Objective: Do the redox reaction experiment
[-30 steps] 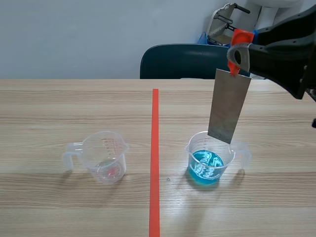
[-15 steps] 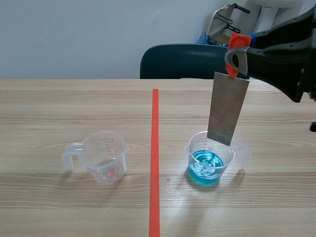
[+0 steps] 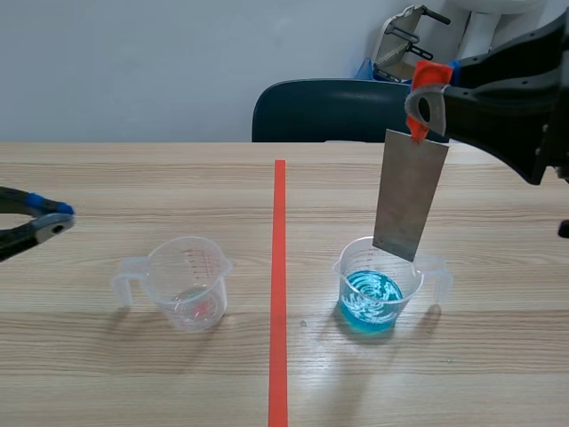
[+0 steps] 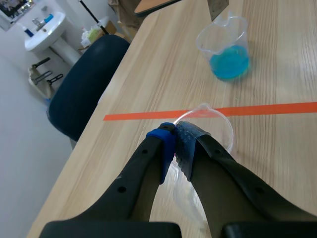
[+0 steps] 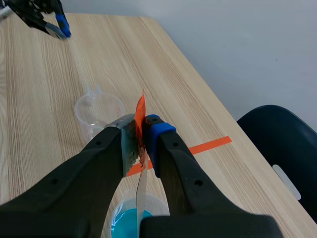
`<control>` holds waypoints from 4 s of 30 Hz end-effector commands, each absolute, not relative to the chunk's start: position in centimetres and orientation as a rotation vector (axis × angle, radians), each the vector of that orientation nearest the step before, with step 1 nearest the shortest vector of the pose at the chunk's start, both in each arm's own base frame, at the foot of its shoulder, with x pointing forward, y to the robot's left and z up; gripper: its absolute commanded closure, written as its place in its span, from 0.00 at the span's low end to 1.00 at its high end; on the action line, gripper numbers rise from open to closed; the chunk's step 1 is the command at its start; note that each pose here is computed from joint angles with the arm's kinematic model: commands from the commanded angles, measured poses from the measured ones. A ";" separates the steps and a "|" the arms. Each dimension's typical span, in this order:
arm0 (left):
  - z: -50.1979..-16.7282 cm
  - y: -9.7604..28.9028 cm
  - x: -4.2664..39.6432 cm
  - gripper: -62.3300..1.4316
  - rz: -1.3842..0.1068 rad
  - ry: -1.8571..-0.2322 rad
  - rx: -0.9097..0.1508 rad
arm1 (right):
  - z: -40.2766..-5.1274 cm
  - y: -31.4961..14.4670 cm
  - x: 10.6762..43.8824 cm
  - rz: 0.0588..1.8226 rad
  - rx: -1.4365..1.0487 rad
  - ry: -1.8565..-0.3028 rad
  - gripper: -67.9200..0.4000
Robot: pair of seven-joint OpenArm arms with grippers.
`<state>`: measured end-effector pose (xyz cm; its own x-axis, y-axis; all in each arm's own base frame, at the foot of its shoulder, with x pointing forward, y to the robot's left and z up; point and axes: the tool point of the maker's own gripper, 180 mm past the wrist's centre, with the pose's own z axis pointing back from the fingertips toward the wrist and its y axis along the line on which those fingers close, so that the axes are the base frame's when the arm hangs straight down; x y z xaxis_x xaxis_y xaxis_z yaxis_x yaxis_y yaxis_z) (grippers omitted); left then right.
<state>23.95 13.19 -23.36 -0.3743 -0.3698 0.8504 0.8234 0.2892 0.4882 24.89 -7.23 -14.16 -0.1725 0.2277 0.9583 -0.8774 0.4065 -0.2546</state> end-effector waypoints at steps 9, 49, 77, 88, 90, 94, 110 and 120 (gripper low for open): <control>-24.1 5.4 27.1 0.93 -1.233 -1.468 -0.553 | -13.1 -6.8 24.6 1.123 0.651 -1.431 0.98; -26.2 -8.2 23.4 0.93 -1.093 -1.372 -0.876 | -13.1 -6.8 24.6 1.123 0.651 -1.431 0.98; -27.0 -7.3 23.6 0.86 -1.065 -1.411 -0.802 | -13.1 -6.8 24.6 1.123 0.651 -1.431 0.98; -26.0 -1.3 24.1 0.52 -1.108 -1.460 -0.720 | -13.2 -6.8 24.7 1.123 0.650 -1.431 0.98; -25.8 -0.4 23.9 0.48 -1.113 -1.467 -0.719 | -13.2 -6.8 24.7 1.123 0.650 -1.431 0.98; -25.9 0.0 23.7 0.48 -1.120 -1.452 -0.719 | -13.2 -6.8 24.7 1.123 0.650 -1.431 0.98; -26.1 -0.3 22.9 0.20 -1.110 -1.440 -0.757 | -13.2 -6.8 24.7 1.123 0.650 -1.431 0.98; -26.7 -0.3 22.9 0.00 -1.160 -1.431 -0.711 | -13.2 -6.8 24.7 1.123 0.650 -1.430 0.98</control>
